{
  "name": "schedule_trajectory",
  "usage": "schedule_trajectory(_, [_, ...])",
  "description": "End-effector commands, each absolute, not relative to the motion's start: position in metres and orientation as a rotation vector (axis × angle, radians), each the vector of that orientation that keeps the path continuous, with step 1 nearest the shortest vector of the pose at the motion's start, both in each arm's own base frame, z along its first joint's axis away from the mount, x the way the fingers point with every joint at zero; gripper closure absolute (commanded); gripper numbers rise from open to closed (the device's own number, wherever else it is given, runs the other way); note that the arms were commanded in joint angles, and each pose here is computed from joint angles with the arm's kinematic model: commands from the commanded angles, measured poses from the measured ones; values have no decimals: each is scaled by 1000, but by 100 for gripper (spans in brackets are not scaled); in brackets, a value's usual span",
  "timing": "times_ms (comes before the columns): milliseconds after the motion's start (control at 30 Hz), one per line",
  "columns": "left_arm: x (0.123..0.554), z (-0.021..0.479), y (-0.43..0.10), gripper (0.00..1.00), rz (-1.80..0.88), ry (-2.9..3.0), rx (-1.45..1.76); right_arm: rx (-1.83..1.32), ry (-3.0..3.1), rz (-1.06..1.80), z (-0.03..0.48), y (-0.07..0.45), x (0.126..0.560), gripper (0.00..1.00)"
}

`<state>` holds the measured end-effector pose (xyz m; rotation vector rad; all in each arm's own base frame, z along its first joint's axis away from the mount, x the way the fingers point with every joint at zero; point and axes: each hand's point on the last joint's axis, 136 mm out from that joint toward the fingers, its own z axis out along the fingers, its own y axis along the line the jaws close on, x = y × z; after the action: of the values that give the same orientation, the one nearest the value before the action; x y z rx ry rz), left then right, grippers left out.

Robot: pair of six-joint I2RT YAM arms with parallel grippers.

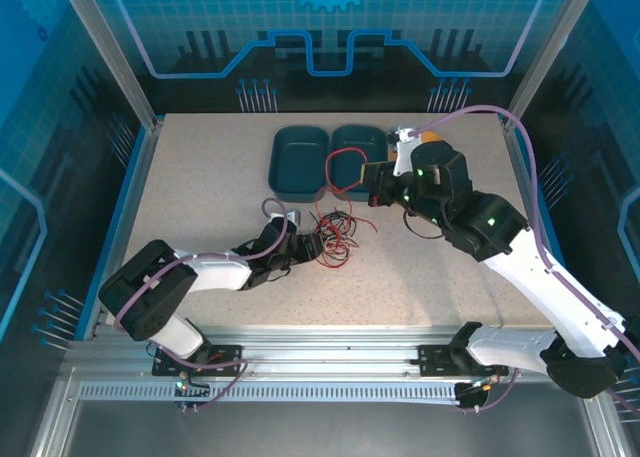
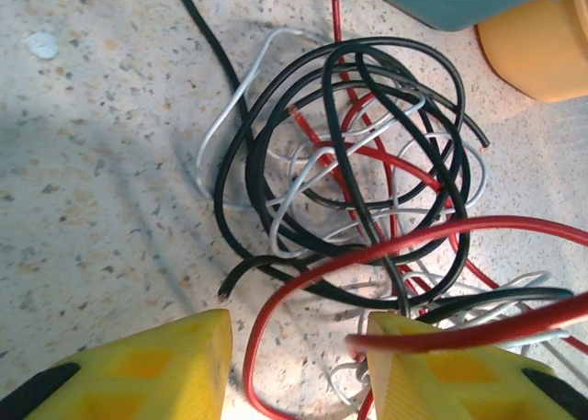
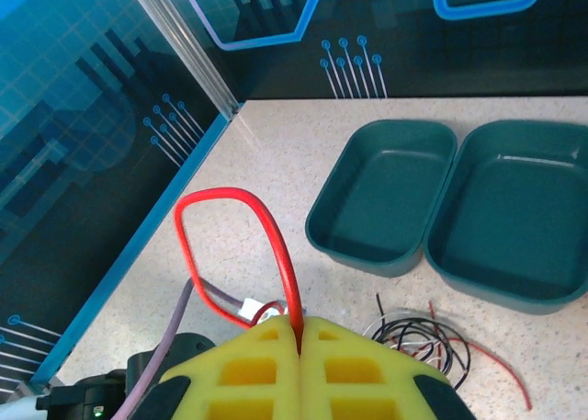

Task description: Untangle the cables

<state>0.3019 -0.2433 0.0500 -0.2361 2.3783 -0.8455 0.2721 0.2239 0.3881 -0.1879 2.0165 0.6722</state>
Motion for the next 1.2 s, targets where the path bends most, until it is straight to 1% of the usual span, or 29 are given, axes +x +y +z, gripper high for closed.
schedule_trajectory(0, [302, 56, -234, 56, -825, 2360, -275, -174, 1976, 605, 408, 205, 270, 100])
schedule_trajectory(133, [302, 59, -226, 55, -785, 2354, -283, -173, 1949, 587, 424, 199, 269, 100])
schedule_trajectory(233, [302, 58, -220, 54, -761, 2359, -298, -192, 1923, 626, 442, 200, 266, 100])
schedule_trajectory(367, [300, 55, -215, 54, -750, 2365, -322, -244, 1832, 686, 479, 201, 255, 100])
schedule_trajectory(533, [300, 57, -213, 54, -752, 2358, -330, -246, 1742, 670, 513, 188, 249, 100])
schedule_trajectory(600, [300, 59, -213, 51, -759, 2353, -328, -229, 1731, 633, 519, 181, 251, 100])
schedule_trajectory(733, [299, 69, -215, 41, -784, 2338, -314, -181, 1744, 559, 516, 171, 264, 100])
schedule_trajectory(933, [293, 97, -220, 20, -840, 2318, -272, -106, 1815, 441, 495, 156, 297, 100])
schedule_trajectory(967, [292, 103, -219, 14, -847, 2310, -267, -91, 1830, 420, 490, 153, 304, 100])
schedule_trajectory(1000, [290, 108, -218, 6, -847, 2305, -261, -79, 1841, 400, 487, 149, 311, 100])
schedule_trajectory(1033, [289, 113, -216, 1, -847, 2301, -259, -69, 1851, 379, 483, 146, 318, 100])
schedule_trajectory(1167, [283, 136, -210, 1, -837, 2278, -231, 3, 1884, 294, 473, 123, 347, 100])
